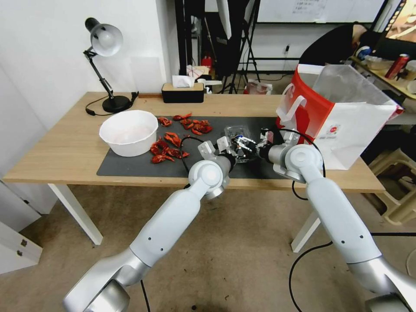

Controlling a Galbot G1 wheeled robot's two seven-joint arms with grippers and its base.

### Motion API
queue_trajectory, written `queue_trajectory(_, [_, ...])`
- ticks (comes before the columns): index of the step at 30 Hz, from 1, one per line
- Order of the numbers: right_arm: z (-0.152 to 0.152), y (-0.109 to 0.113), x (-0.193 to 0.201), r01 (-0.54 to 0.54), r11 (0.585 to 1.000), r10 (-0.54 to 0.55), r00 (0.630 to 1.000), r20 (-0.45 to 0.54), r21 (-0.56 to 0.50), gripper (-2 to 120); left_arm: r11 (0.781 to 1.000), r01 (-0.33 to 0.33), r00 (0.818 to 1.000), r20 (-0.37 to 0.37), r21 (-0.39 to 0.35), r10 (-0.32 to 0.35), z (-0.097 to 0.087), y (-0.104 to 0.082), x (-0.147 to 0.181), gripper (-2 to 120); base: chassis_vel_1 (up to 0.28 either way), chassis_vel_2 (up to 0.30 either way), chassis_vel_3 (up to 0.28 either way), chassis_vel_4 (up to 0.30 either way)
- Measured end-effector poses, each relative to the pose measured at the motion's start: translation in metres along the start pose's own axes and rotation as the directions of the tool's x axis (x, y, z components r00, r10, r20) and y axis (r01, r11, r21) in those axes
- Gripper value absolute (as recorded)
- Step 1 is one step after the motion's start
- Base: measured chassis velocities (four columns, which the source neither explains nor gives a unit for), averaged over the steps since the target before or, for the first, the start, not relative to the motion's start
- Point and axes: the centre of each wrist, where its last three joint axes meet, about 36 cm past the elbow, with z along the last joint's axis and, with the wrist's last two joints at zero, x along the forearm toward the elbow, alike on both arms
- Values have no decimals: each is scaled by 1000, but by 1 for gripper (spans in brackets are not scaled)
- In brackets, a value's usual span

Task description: Close the takeout container lid, then place the container into the takeout bag.

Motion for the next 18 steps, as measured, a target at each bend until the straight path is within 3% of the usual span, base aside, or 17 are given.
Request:
queue_trajectory(2, [0,0,0,-2,1000,2,1000,1,-1,97,1000,0,1000,0,0,0,0,0,0,0,0,0,0,0])
queue_trajectory(5, [-1,-1,-1,-11,1000,11,1000,2,-3,84,1000,0,1000,-1,-1,0,1,0,0,0,0,0,0,0])
queue_trajectory(7, [-1,-2,-1,-13,1000,13,1000,2,-3,81,1000,0,1000,-1,-1,0,0,0,0,0,0,0,0,0])
queue_trajectory(9, [-2,-4,-2,-20,1000,20,1000,4,-6,69,1000,1,1000,0,-2,-1,0,1,0,0,0,0,0,0])
queue_trajectory(18, [-1,-6,-3,-32,999,32,999,3,-11,39,1000,2,1000,-2,-1,-2,1,1,0,0,0,0,0,0])
